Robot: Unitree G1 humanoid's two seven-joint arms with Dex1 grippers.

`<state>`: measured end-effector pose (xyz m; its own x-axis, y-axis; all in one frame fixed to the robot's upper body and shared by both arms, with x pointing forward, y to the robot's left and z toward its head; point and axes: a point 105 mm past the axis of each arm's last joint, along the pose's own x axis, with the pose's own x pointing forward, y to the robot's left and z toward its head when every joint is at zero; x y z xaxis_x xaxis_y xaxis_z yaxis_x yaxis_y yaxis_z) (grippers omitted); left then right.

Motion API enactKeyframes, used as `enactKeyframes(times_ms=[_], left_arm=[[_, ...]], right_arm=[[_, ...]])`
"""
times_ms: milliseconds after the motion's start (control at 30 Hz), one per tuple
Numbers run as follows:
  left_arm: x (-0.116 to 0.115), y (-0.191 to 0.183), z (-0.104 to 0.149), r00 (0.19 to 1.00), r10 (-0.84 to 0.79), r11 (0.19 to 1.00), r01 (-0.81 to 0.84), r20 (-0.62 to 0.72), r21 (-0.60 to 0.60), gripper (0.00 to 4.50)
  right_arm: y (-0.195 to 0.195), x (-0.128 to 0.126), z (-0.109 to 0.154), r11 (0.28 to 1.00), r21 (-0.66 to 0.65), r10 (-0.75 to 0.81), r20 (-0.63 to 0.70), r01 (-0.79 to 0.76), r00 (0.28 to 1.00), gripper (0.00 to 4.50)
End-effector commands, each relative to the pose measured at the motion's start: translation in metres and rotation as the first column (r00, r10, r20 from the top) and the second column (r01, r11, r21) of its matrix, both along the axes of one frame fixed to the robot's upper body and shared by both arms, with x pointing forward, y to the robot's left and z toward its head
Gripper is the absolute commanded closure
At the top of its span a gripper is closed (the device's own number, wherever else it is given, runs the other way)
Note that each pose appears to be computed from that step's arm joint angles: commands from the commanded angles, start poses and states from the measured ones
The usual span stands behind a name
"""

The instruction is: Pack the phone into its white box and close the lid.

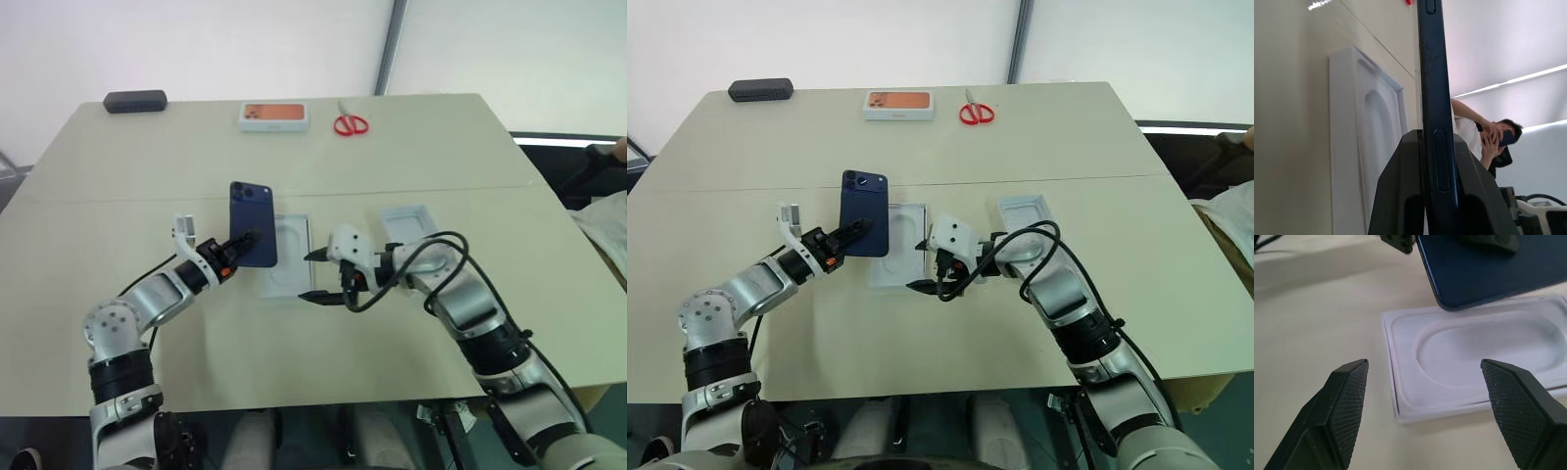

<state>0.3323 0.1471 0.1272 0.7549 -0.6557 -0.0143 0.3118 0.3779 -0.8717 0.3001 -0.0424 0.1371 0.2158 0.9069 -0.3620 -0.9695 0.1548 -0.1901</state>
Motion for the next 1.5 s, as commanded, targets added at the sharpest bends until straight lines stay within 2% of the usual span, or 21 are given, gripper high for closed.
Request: enactKeyframes(times_ms=[33, 167, 300, 500, 567, 633, 800, 1500], left_arm=[[-0.003, -0.016, 0.014, 0.997, -0.059, 0.997, 0.061, 0.048, -0.044, 4.48], [-0.013, -0.029, 0.005, 0.994, -0.109, 0.993, 0.109, 0.02, -0.038, 4.48], [-0.018, -0.032, -0.003, 0.994, -0.11, 0.993, 0.109, -0.011, -0.044, 4.48], [-0.017, -0.037, -0.005, 0.995, -0.1, 0.995, 0.1, -0.015, -0.012, 4.48], [-0.015, -0.036, -0.005, 0.996, -0.092, 0.996, 0.092, -0.017, -0.005, 3.46], [-0.015, -0.035, -0.005, 0.995, -0.094, 0.996, 0.094, -0.015, -0.001, 2.68], [-0.016, -0.038, 0.001, 0.995, -0.101, 0.995, 0.101, 0.006, 0.021, 0.22], [-0.024, -0.029, 0.022, 0.991, -0.112, 0.985, 0.1, 0.08, 0.137, 0.22]], right_arm=[[-0.018, 0.003, 0.023, 0.994, 0.101, -0.049, 0.01, 0.047, 0.999, 0.66], [-0.054, 0.021, 0.04, 0.96, 0.218, -0.181, 0.013, 0.174, 0.983, 0.66], [-0.064, 0.021, 0.034, 0.961, 0.199, -0.199, 0.024, 0.19, 0.98, 0.66], [-0.058, 0.022, 0.027, 0.964, 0.189, -0.196, 0.038, 0.185, 0.98, 0.66], [-0.058, 0.024, 0.026, 0.964, 0.187, -0.198, 0.041, 0.187, 0.979, 0.59], [-0.057, 0.025, 0.024, 0.966, 0.177, -0.197, 0.047, 0.186, 0.979, 0.59], [-0.057, 0.026, 0.021, 0.968, 0.169, -0.197, 0.048, 0.186, 0.979, 0.59], [-0.051, 0.027, 0.012, 0.968, 0.166, -0.199, 0.044, 0.19, 0.979, 0.59]])
